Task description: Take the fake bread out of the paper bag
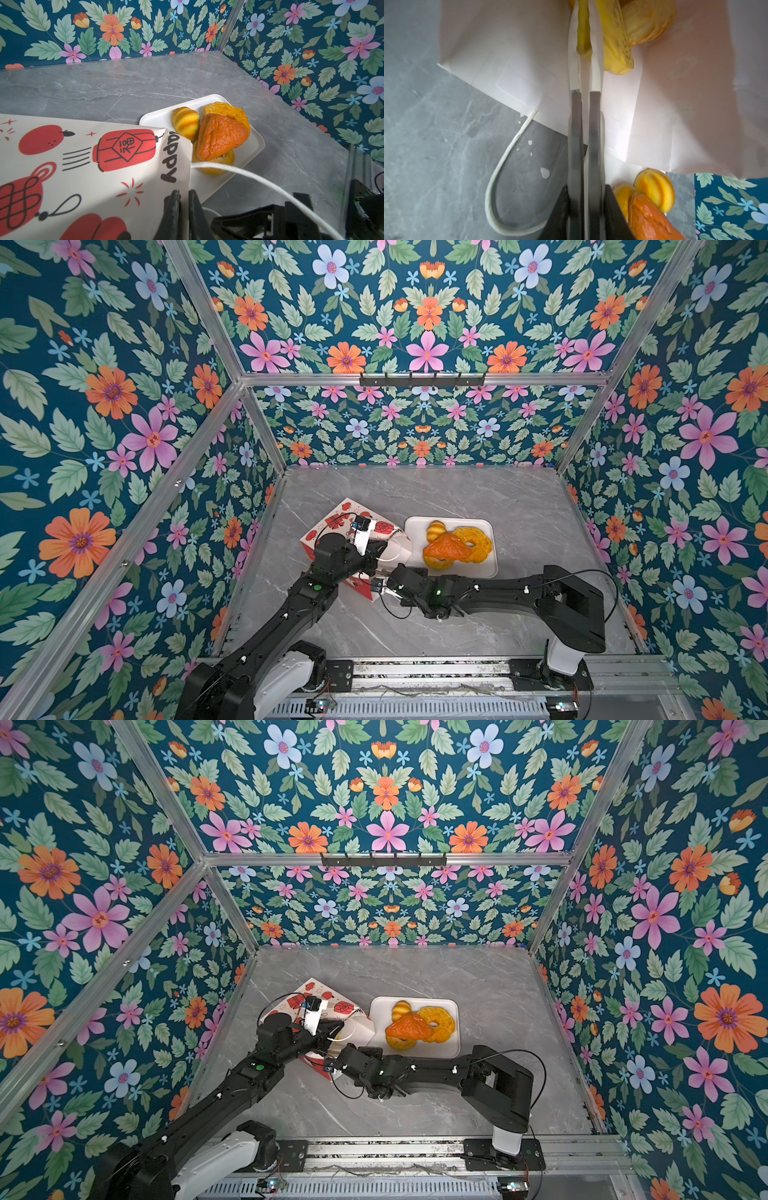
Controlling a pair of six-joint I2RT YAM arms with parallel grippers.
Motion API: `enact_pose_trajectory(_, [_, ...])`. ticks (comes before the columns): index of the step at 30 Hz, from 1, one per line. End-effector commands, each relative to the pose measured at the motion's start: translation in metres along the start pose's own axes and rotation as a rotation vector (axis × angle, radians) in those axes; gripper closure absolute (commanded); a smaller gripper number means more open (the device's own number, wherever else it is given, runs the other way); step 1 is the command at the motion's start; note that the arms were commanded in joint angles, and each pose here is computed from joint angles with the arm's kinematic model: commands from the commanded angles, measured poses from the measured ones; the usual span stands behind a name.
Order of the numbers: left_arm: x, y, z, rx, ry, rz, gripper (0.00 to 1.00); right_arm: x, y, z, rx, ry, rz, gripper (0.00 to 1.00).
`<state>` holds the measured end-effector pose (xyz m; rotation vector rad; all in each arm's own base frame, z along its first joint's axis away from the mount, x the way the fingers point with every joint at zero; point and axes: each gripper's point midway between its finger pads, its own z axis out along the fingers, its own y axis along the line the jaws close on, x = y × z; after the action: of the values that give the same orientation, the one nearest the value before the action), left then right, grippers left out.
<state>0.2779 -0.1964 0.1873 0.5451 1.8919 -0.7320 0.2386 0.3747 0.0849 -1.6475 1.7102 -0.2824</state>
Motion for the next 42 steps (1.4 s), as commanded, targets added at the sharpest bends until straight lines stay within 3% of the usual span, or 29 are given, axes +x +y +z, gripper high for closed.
enact_pose_trajectory(1, [-0.008, 0.002, -0.001, -0.018, -0.033, 0.014, 0.87, 0.004, -0.002, -0.010, -0.015, 0.016, 0.038, 0.81])
enact_pose_trajectory(8, [-0.011, 0.009, -0.003, -0.057, -0.065, 0.019, 0.87, 0.010, -0.012, -0.054, -0.151, 0.028, 0.233, 0.84])
enact_pose_trajectory(19, [-0.014, 0.014, -0.005, -0.091, -0.098, 0.040, 0.87, 0.018, -0.005, -0.107, -0.575, 0.085, 0.636, 0.86])
enact_pose_trajectory(26, [-0.019, 0.021, -0.008, -0.138, -0.134, 0.059, 0.87, 0.013, -0.005, -0.121, -0.810, 0.079, 0.868, 0.87])
enact_pose_trajectory(34, [-0.022, 0.031, -0.009, -0.195, -0.166, 0.082, 0.86, 0.001, -0.033, -0.125, -1.072, -0.021, 1.202, 0.86])
enact_pose_trajectory(42, [-0.017, 0.034, -0.007, -0.204, -0.171, 0.099, 0.86, 0.001, -0.044, -0.111, -1.175, -0.047, 1.392, 0.86])
